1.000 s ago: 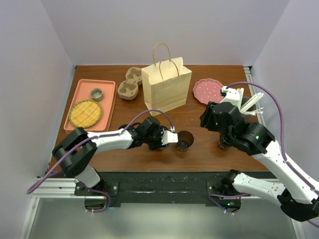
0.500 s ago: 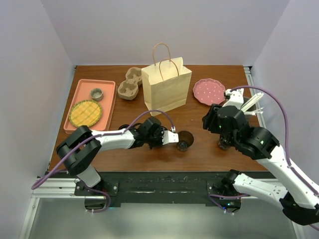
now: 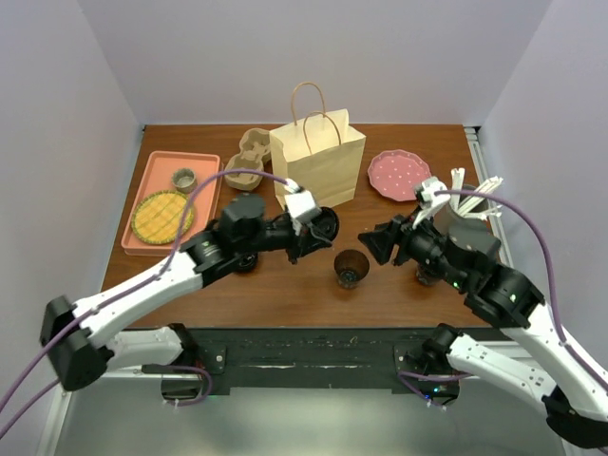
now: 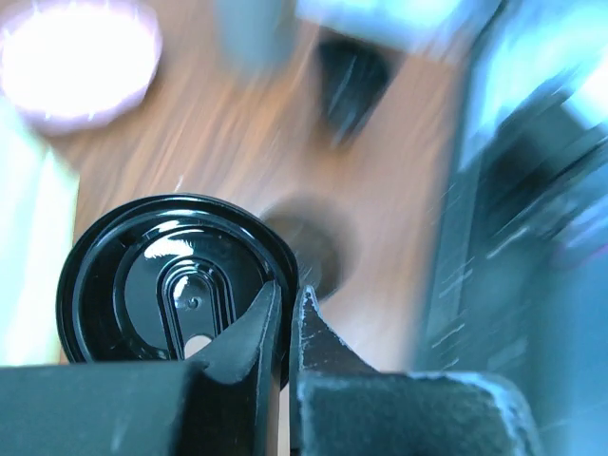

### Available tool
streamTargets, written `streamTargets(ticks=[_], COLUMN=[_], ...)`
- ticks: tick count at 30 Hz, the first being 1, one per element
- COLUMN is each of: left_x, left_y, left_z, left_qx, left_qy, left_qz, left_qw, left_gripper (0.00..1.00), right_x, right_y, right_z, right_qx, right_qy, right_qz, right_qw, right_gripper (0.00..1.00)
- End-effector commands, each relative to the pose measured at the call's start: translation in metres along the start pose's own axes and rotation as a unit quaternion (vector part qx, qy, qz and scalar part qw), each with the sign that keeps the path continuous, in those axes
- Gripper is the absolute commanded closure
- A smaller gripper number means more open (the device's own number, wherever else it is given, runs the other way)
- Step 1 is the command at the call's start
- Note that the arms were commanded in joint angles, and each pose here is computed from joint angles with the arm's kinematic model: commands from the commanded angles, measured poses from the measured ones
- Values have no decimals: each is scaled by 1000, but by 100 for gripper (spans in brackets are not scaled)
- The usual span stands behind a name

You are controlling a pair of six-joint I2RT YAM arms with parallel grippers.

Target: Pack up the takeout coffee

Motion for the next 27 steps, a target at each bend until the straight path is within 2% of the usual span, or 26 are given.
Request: streamTargets(ticks=[1, 2, 4, 5, 7, 8, 11, 15, 19, 25, 27], left_x=[-88, -110, -121, -138, -146, -153, -164, -174, -176, -174, -173], left_y=[-32, -37, -38, -42, -43, -44, -46, -46, -39, -31, -29], left_z=[-38, -53, -65, -78, -86, -89, -92, -97, -94, -84, -84], left_qx=[85, 102, 119, 145, 168, 190, 230, 246, 228, 205, 197], left_qy=[-179, -224, -261, -297, -317, -328, -334, -352, -361, -356, -359], left_qz=[-162, -201, -241, -275, -310, -338, -367, -369, -387, -413, -406], left_qw=[967, 948, 927, 903, 880, 862, 837, 824, 818, 813, 817], left_gripper=[100, 100, 100, 100, 100, 100, 100, 100, 100, 100, 100], right_x=[-10, -10, -12, -13, -11, -7, -8, -24, -28, -35, -39], right_y=[33, 35, 46, 49, 56, 57, 64, 68, 75, 71, 72], right_z=[-24, -26, -35, -36, -33, -25, -15, -9, -3, -10, -13], right_qx=[-184, -202, -259, -273, -302, -305, -328, -319, -328, -309, -308], right_qy=[-89, -101, -141, -149, -151, -139, -140, -177, -173, -203, -205], right_qz=[-79, -80, -73, -72, -77, -82, -110, -135, -166, -196, -202], right_qw=[976, 971, 953, 948, 938, 938, 928, 921, 914, 908, 907], right_gripper=[46, 46, 47, 48, 50, 50, 51, 50, 50, 50, 50])
Point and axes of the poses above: each gripper's point midway between its finger pads, its own z axis out along the fingers, its own y axis along the line the jaws close on, x = y × z, the point moved 5 cm from there along -z, back along the fingers, and after that the axes turned 10 degrees about z, right-handed, at the moved point
